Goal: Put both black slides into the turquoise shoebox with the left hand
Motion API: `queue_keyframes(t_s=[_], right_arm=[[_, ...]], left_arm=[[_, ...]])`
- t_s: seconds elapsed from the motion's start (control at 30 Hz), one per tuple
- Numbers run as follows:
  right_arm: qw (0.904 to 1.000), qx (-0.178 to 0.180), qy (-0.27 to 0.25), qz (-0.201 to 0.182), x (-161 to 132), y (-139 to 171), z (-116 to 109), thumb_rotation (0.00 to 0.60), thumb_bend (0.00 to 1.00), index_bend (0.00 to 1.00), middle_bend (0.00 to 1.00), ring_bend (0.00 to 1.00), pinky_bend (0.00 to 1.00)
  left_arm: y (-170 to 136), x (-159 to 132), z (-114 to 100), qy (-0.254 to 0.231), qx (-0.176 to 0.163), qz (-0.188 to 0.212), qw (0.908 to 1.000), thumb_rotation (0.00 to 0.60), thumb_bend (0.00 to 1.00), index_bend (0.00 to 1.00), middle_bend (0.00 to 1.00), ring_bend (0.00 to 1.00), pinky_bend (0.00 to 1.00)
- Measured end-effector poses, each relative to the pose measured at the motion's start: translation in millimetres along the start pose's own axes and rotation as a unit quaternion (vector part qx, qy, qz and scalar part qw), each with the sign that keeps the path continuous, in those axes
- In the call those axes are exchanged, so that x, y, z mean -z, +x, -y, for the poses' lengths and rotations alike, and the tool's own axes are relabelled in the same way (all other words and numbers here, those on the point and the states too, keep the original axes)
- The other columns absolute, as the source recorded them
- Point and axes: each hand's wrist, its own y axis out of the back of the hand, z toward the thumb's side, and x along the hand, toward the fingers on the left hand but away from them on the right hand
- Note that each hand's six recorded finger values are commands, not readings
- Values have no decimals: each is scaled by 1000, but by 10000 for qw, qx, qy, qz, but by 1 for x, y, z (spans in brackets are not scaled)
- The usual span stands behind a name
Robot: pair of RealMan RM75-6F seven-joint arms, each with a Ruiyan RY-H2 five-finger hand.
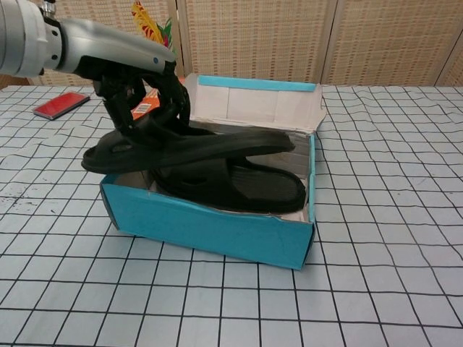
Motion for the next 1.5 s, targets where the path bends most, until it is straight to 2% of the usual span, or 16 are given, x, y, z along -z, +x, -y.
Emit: queue_keyframes(t_s=[0.2, 0.33, 0.63, 0.83, 1.0, 1.2, 1.5], right_arm=[[10000, 57, -27, 23, 2, 1, -4, 477, 162, 0, 0, 0, 0], [10000, 77, -29, 16, 2, 1, -5, 476, 162, 0, 0, 0, 0], [9999, 81, -58, 29, 4, 0, -6, 476, 162, 0, 0, 0, 0], [10000, 62, -69, 23, 4, 1, -6, 477, 162, 0, 0, 0, 0], [10000, 34, -62, 15, 4, 0, -5, 477, 162, 0, 0, 0, 0], [10000, 41, -55, 3, 2, 0, -4, 477, 162, 0, 0, 0, 0], [10000, 53, -26, 30, 4, 0, -5, 477, 162, 0, 0, 0, 0]], left_arm=[[11, -15, 6, -39, 467, 80, 9989, 600, 813, 793, 763, 686, 707], [20, -11, 15, -51, 703, -16, 9975, 600, 814, 789, 761, 685, 703], [35, -19, 25, -468, 1000, 77, 9939, 600, 812, 784, 759, 685, 702], [41, -25, 13, -615, 846, 230, 9942, 600, 818, 785, 759, 685, 702], [40, -19, 8, -835, 760, 196, 9934, 600, 818, 785, 760, 685, 701], [44, -10, 14, -1270, 964, 148, 9871, 600, 819, 785, 759, 685, 701], [62, 17, 33, -1867, 1414, -120, 9721, 600, 817, 785, 759, 685, 701]])
